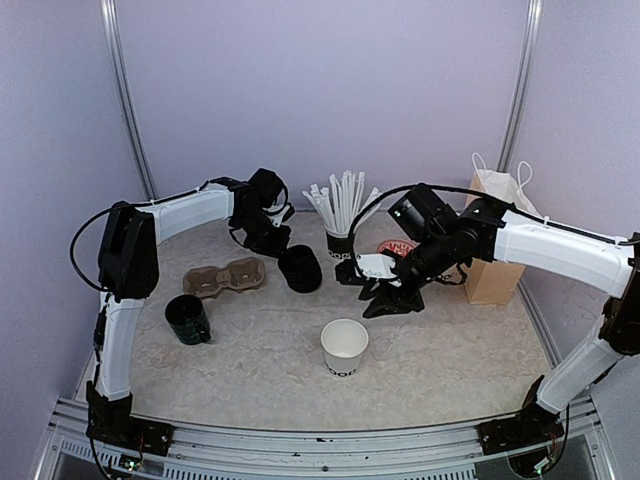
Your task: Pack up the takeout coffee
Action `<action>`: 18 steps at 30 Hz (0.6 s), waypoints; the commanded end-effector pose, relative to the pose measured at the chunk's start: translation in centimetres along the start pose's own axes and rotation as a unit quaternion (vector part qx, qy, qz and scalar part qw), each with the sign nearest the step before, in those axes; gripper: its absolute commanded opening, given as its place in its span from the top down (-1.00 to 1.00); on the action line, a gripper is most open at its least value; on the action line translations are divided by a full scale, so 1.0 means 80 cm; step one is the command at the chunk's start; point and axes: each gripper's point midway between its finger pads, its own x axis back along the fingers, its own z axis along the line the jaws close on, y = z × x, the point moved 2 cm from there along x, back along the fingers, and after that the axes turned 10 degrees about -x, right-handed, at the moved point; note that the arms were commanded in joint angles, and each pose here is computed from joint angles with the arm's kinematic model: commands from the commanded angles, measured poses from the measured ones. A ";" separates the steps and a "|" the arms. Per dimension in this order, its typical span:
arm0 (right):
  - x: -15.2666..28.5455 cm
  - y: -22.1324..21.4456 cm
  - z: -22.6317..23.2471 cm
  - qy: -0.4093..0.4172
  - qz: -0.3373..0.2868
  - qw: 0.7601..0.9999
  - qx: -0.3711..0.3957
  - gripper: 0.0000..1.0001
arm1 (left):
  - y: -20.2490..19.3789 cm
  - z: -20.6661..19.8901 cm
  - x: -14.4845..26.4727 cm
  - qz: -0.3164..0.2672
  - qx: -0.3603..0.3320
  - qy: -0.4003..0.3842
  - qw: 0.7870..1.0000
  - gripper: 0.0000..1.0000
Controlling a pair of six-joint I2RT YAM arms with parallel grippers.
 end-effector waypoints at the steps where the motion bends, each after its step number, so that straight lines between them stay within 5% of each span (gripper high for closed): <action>1: 0.011 0.003 0.000 -0.008 -0.012 1.000 0.001 0.28 | 0.006 -0.009 0.018 -0.007 -0.008 -0.007 1.000 0.72; 12: 0.021 0.008 -0.013 -0.008 -0.022 1.000 -0.011 0.28 | 0.022 -0.015 0.084 -0.056 -0.010 -0.020 0.998 0.77; 18: 0.049 0.030 -0.048 -0.048 -0.069 0.996 -0.029 0.26 | 0.033 -0.047 0.117 -0.129 -0.014 -0.125 0.984 0.78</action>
